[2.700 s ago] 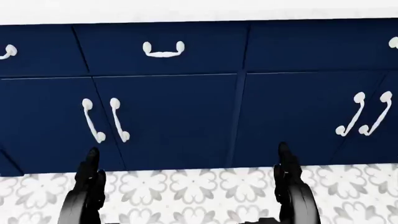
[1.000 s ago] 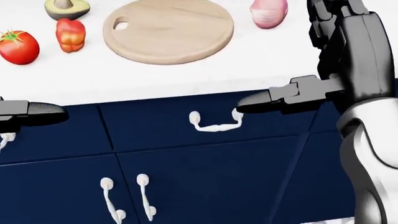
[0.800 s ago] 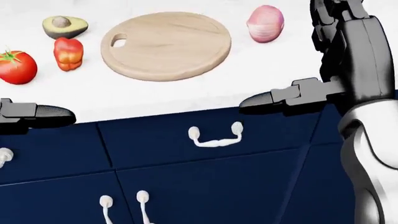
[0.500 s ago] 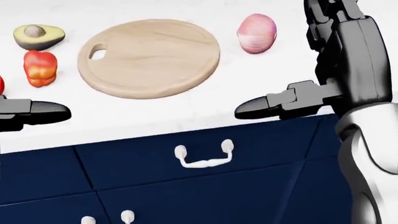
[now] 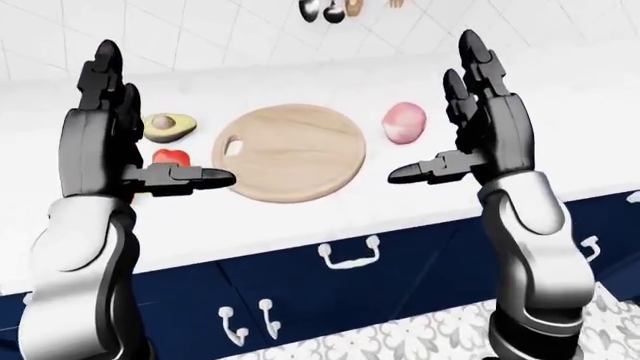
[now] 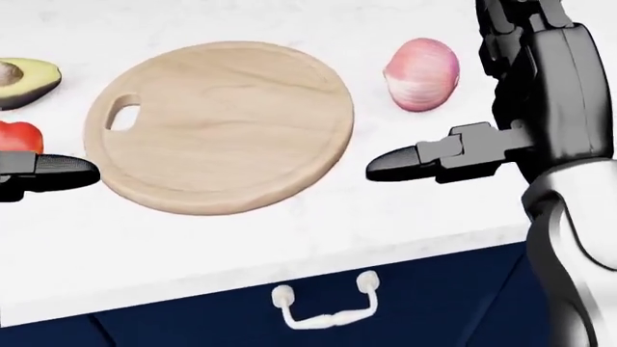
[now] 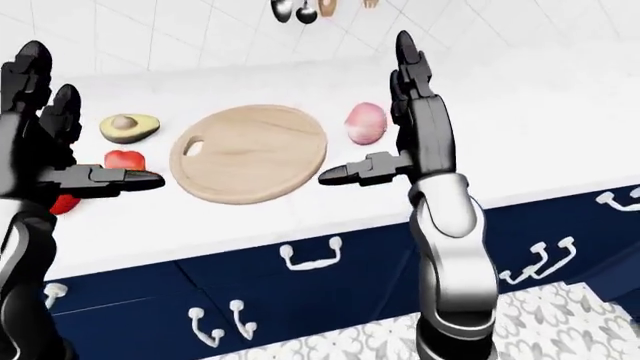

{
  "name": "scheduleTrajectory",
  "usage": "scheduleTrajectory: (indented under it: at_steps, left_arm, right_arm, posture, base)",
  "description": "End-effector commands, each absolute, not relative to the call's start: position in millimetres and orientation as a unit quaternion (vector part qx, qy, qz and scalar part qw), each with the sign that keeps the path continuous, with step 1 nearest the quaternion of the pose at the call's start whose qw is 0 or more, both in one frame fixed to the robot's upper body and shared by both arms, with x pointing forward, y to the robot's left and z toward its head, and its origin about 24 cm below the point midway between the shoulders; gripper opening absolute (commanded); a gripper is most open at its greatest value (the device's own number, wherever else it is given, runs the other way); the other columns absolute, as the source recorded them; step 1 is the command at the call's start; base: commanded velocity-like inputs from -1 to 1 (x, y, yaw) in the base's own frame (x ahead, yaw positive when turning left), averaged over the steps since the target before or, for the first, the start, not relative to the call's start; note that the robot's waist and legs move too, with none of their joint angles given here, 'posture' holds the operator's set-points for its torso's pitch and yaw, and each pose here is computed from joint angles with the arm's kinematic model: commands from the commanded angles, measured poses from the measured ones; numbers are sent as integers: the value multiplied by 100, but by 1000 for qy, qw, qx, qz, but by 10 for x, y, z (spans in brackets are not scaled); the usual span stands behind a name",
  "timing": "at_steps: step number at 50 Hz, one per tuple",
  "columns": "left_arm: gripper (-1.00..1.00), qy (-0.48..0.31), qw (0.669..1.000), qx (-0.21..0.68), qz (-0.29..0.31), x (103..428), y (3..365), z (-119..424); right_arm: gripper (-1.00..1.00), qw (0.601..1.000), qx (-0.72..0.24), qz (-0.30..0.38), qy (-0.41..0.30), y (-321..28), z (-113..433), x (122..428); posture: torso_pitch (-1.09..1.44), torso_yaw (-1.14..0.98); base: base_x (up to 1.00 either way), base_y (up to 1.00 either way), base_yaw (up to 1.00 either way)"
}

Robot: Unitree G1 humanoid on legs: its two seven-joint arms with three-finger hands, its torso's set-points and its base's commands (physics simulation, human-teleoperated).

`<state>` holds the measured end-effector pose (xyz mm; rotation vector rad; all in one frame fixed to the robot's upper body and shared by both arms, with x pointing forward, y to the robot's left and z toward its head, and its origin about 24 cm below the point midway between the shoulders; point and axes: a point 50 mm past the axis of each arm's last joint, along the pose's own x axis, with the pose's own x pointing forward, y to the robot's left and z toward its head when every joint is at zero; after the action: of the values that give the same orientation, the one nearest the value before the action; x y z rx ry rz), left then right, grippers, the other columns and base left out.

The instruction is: Place the avocado, onion, tomato and bell pepper on the cutting board.

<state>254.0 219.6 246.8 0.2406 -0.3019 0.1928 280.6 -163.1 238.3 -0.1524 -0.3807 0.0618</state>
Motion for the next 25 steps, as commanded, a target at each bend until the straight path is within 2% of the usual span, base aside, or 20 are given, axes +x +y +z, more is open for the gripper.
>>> scheduleTrajectory:
  at_steps: [1,5,17,25]
  left_arm:
    - [100,-182,971,127,95,2497,2179,2574]
    - [100,-182,970,127,95,2500,2176,2579]
    - [100,-181,970,129,95,2511,2168,2580]
    - [100,-180,970,129,96,2509,2174,2572]
  right_arm:
    - [100,970,-83,27,-228,-1632,2505,2755]
    - [100,969,-83,30,-232,-1627,2515,2751]
    - [100,972,-74,19,-224,-1661,2487,2752]
    - [100,972,-62,6,-229,-1706,2496,2757]
  posture:
    - [0,0]
    - [0,0]
    - [0,0]
    - [0,0]
  base:
    - [0,0,0]
    - [2,0,47]
    - [15,0,86]
    - [0,0,0]
